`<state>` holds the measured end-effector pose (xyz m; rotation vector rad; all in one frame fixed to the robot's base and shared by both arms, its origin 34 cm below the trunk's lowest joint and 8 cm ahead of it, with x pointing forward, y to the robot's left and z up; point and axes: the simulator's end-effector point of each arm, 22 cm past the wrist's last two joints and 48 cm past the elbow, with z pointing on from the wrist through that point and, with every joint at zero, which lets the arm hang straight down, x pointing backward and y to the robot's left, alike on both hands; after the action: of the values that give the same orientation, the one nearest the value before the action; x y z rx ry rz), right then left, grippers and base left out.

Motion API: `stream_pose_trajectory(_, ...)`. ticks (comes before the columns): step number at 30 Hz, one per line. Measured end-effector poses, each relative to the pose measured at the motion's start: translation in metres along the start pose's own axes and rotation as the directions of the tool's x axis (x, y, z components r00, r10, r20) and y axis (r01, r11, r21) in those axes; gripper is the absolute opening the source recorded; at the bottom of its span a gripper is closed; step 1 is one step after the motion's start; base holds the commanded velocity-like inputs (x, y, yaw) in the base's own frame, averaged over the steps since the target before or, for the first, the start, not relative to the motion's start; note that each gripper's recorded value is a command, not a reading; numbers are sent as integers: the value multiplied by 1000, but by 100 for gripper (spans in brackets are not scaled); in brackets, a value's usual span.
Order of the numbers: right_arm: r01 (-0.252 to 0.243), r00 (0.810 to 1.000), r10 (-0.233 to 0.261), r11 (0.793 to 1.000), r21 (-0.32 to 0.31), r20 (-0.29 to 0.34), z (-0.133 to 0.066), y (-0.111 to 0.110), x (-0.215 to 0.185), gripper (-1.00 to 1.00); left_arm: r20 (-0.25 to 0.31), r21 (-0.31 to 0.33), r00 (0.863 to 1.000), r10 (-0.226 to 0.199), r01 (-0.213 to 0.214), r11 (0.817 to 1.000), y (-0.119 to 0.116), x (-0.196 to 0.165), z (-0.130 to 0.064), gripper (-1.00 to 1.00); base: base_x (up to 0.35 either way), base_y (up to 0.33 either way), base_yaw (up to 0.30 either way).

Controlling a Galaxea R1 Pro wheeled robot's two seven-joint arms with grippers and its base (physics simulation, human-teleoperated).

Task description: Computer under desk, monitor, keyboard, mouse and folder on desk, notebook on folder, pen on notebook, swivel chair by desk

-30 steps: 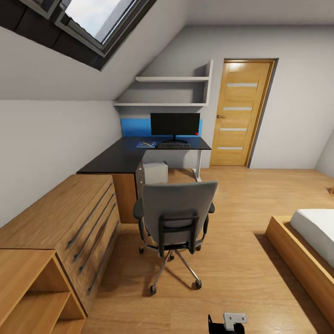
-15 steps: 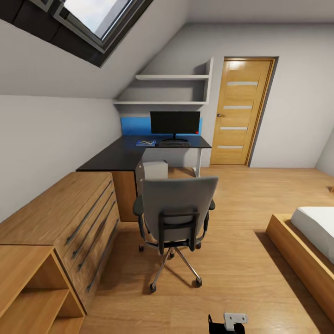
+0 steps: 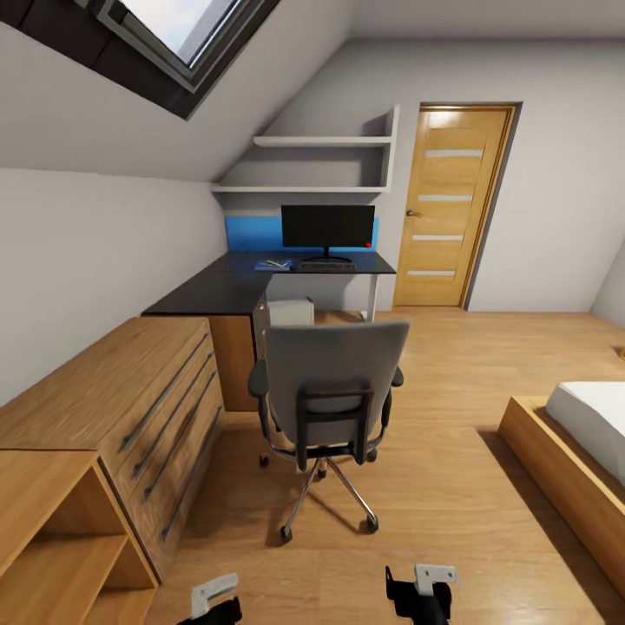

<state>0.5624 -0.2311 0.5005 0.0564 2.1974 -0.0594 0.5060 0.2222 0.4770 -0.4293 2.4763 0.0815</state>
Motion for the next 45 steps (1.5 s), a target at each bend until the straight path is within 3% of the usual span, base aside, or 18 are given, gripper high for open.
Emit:
stream_pose_trajectory(7,3,996,-5,1000,-27,-91,25,14,-7,100,13,56,1000,15,-15,998,-44,-70,18,100,0,0,0)
stream_pose_trajectory(11,10,993,-15,999,-43,-116,46,21,-39,100,15,111,1000,26,-28,993,-86,-107,18,100,0,0,0)
stream_pose_trajectory(15,22,992,-26,999,-33,-125,65,10,-70,100,41,147,999,28,-34,988,-113,-139,16,100,0,0,0)
stream_pose_trajectory(17,15,991,-19,999,-33,-129,76,1,-95,100,63,170,998,26,-36,985,-131,-161,12,100,0,0,0)
stream_pose_trajectory(18,-13,989,4,998,-62,-149,82,3,-112,100,80,182,996,27,-41,983,-141,-177,10,100,0,0,0)
stream_pose_trajectory(23,-89,977,60,987,-134,-204,89,21,-126,100,81,178,996,37,-51,983,-142,-179,19,100,0,0,0)
stream_pose_trajectory(25,-119,972,80,978,-169,-221,89,38,-128,100,72,169,997,37,-49,984,-138,-168,27,100,0,0,0)
stream_pose_trajectory(29,-130,973,87,973,-193,-214,91,54,-125,100,97,153,995,18,-33,988,-130,-157,39,100,0,0,0)
stream_pose_trajectory(34,-128,985,100,971,-201,-141,98,59,-132,100,154,140,988,-15,-7,990,-122,-152,49,100,0,0,0)
stream_pose_trajectory(45,-128,988,108,971,-200,-110,109,58,-119,100,168,137,986,-20,-3,991,-118,-137,66,100,0,0,0)
